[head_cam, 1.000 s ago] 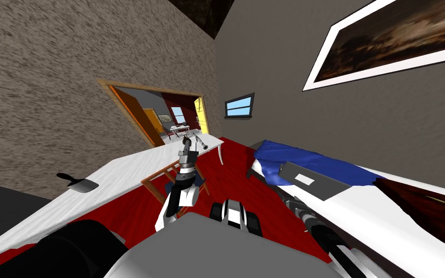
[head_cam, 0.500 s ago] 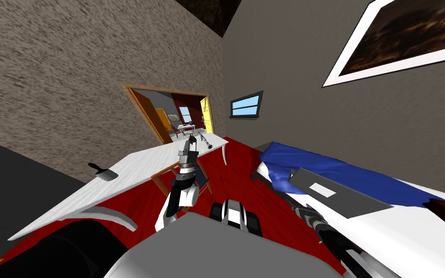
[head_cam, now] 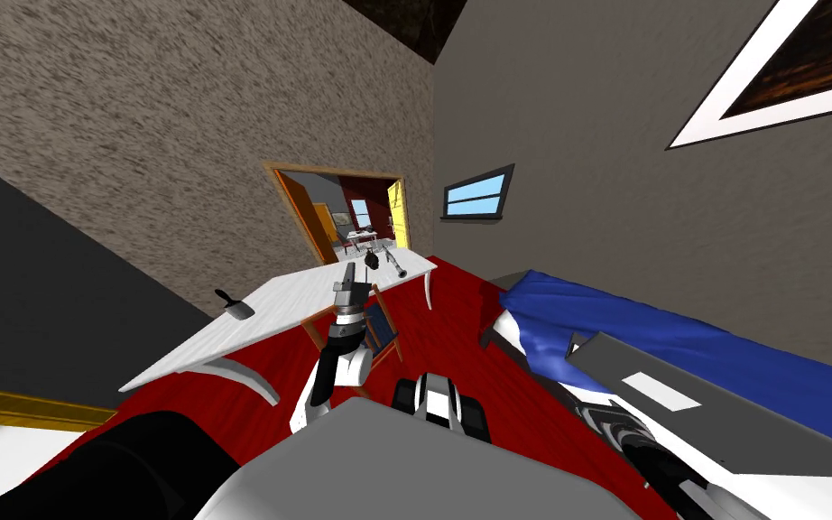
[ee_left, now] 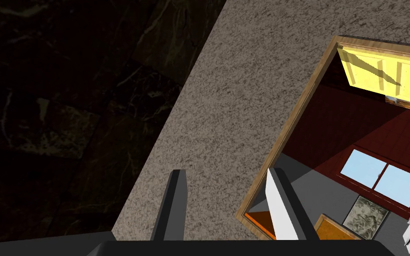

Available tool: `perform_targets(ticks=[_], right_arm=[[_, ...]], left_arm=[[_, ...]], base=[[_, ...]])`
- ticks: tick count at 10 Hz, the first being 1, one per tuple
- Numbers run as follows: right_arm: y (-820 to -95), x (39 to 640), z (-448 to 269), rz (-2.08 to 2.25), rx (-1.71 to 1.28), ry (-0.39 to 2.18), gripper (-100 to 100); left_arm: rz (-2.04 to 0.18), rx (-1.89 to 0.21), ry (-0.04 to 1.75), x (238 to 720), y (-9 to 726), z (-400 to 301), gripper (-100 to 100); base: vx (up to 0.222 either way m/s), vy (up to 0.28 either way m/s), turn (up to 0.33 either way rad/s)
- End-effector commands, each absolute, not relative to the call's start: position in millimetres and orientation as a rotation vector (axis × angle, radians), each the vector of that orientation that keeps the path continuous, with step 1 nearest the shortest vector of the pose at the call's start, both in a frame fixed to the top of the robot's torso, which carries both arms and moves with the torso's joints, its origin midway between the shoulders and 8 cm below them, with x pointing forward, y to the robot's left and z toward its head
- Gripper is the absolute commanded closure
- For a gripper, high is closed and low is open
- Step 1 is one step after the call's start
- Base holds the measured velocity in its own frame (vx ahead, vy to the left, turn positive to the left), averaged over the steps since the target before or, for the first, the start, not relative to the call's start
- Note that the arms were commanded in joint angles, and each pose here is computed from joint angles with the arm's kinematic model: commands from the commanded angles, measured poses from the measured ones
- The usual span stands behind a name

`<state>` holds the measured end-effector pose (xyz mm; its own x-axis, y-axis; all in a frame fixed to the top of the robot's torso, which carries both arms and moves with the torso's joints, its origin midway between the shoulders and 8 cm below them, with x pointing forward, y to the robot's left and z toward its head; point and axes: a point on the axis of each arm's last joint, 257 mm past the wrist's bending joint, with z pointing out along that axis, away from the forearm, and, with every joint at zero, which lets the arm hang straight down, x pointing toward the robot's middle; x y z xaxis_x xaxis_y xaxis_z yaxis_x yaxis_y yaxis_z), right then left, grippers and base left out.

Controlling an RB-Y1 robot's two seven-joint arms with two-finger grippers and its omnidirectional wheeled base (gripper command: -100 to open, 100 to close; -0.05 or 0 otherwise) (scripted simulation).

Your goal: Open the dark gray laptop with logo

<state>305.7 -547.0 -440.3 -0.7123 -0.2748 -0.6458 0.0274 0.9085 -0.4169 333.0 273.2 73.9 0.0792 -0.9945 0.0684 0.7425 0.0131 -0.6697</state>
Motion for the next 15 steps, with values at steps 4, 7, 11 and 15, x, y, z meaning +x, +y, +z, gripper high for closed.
perform_targets(ticks=[4,7,11,15], right_arm=[[-618.0,274.3,-439.3,-0.742,-0.272,2.388,-100],[-672.3,252.7,-424.6,-0.93,-0.357,2.425,-100],[-740.4,226.9,-390.7,-1.181,-0.465,2.449,-100],[-774.0,214.8,-366.7,-1.314,-0.52,2.45,-100]], left_arm=[[-1.443,-0.642,0.496,333.0,273.2,73.9,0],[-1.443,-0.642,0.496,333.0,273.2,73.9,0],[-1.443,-0.642,0.496,333.0,273.2,73.9,0],[-1.443,-0.642,0.496,333.0,273.2,73.9,0]], base=[[0.024,0.011,0.159],[0.037,0.011,0.196],[0.026,0.008,0.152],[0.019,0.003,0.093]])
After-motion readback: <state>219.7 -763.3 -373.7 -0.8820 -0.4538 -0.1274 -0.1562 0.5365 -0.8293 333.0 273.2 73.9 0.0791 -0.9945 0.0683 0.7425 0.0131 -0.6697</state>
